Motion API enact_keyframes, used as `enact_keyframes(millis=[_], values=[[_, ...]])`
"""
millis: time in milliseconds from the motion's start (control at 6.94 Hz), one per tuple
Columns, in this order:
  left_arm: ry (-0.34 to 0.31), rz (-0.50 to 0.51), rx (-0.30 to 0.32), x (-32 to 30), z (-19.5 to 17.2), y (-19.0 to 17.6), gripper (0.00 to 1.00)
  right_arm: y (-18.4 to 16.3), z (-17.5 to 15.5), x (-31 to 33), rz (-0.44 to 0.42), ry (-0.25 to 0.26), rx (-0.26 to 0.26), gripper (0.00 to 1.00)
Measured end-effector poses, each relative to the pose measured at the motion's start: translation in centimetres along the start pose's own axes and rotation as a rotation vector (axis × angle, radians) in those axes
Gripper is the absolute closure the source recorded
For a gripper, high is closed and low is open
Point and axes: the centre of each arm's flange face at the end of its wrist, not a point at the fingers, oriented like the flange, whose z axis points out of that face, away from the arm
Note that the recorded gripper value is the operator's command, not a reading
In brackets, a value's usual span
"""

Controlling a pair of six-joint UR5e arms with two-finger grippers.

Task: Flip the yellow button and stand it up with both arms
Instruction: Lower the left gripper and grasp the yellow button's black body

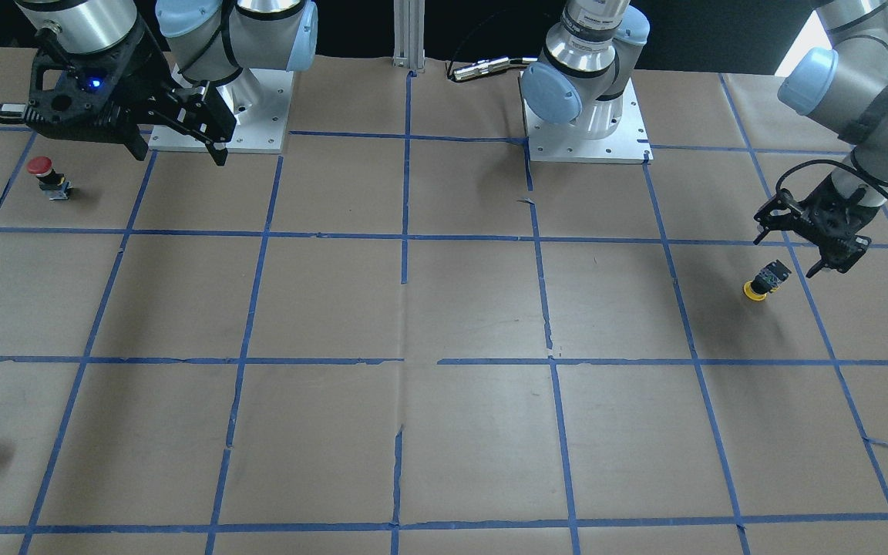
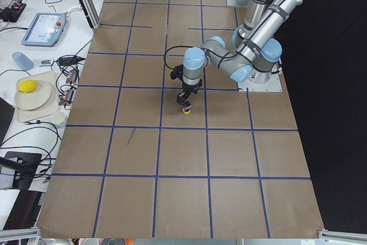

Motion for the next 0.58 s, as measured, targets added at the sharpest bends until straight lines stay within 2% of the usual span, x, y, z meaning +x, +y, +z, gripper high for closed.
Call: enact_keyframes(millis=[288, 577], values=[[-0.004, 0.015, 0.022, -0.9, 1.9, -0.1, 0.04, 0.0, 0.0, 0.0, 0.000, 0.000, -0.001, 0.00], [0.003, 0.027, 0.027, -0.9, 2.5, -0.1, 0.15, 0.1, 0.0, -0.1, -0.001, 0.001, -0.003, 0.00]])
